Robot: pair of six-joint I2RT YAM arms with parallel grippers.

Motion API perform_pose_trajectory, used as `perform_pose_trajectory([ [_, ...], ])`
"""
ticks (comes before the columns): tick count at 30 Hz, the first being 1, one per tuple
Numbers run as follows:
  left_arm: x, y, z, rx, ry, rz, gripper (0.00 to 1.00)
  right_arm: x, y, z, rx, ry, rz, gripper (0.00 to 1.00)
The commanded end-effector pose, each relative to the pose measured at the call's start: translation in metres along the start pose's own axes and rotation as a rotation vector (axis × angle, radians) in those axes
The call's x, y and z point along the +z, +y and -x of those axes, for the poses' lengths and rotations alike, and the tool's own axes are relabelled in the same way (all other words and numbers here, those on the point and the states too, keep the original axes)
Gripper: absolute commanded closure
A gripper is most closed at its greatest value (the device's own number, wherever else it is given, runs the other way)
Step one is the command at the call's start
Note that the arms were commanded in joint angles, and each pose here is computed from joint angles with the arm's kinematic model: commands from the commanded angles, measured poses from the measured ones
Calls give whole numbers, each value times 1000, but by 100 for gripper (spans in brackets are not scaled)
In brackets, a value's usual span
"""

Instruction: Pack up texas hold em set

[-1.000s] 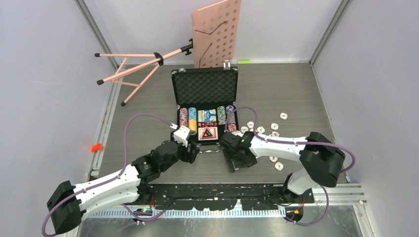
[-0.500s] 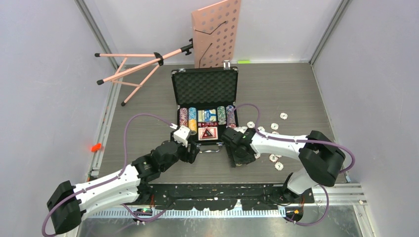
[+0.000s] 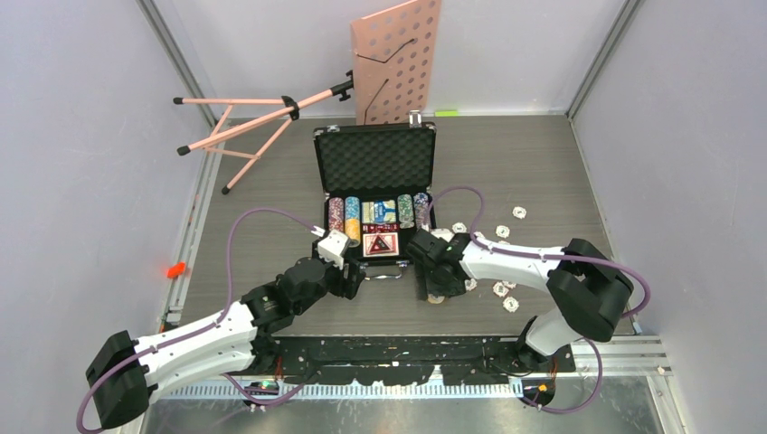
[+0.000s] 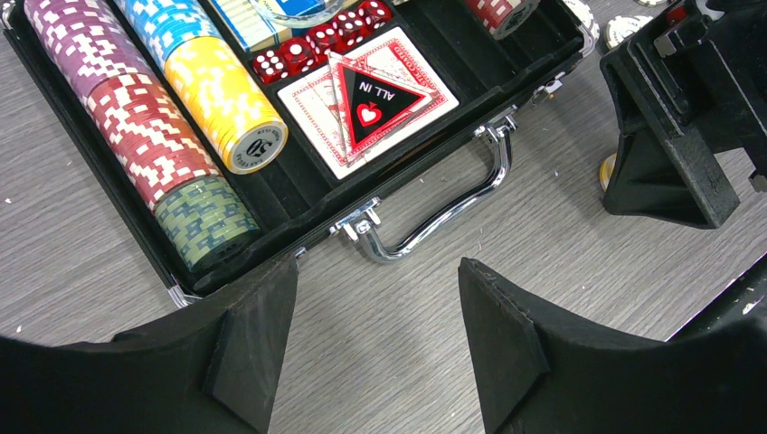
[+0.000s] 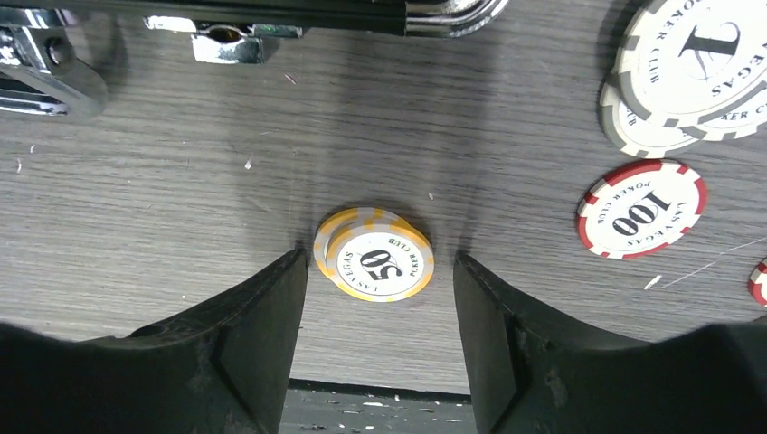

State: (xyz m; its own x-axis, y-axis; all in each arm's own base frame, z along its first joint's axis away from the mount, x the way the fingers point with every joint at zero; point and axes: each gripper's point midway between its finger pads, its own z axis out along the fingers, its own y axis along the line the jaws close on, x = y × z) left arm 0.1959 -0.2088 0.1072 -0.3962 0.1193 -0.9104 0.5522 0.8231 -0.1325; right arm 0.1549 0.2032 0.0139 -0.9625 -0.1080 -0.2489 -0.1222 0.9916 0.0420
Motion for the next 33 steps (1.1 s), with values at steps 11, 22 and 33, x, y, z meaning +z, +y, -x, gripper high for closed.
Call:
perform_pose_trajectory([
  [11,1,-6,13,-11,-51,-22,31,10,0,2,35,-24,-126,44],
  [22,-1,-5,13,-15,-52,-24,31,13,-10,-5,132,-15,-97,40],
  [33,0,-5,13,-14,-50,-22,31,26,-2,-16,132,42,-56,50],
])
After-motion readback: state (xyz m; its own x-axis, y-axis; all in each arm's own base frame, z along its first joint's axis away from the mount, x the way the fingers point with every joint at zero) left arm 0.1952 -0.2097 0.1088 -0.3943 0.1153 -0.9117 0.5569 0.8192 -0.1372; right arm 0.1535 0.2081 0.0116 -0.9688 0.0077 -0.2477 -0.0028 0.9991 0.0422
